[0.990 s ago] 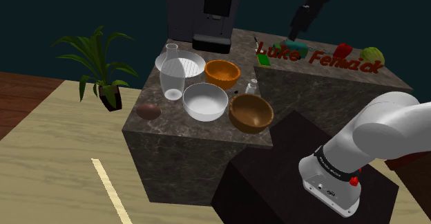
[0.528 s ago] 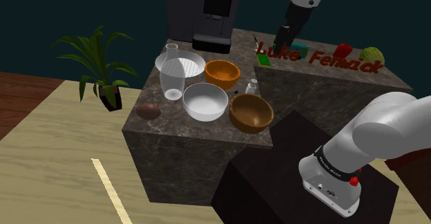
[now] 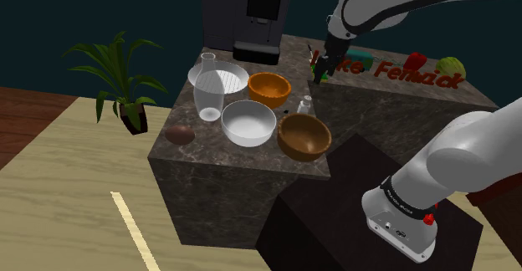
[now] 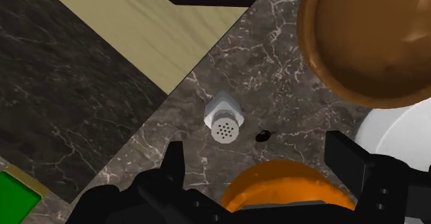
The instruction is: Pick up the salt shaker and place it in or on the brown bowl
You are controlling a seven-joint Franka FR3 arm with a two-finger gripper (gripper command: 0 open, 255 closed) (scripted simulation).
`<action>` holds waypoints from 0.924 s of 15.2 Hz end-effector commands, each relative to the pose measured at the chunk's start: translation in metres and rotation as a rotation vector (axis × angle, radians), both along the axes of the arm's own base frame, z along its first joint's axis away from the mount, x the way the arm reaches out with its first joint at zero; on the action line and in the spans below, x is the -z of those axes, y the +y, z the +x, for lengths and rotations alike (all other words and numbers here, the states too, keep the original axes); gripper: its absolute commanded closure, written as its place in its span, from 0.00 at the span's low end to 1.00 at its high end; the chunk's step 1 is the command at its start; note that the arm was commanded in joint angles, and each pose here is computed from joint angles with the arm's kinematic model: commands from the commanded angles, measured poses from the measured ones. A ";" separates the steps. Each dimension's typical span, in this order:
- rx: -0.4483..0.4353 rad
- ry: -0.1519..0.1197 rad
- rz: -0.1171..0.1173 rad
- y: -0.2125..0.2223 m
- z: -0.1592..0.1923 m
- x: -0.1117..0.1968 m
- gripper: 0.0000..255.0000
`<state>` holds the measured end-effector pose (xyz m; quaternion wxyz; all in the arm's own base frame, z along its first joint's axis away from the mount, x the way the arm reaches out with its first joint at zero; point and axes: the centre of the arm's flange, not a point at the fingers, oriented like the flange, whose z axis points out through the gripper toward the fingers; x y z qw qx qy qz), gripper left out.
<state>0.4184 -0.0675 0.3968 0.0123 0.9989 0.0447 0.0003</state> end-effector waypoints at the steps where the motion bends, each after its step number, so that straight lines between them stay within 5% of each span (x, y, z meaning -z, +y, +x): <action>1: 0.005 0.002 0.010 -0.006 0.013 0.022 0.00; 6: 0.016 0.012 0.036 -0.018 0.040 0.082 0.00; 14: 0.016 0.012 0.036 -0.017 0.040 0.122 0.00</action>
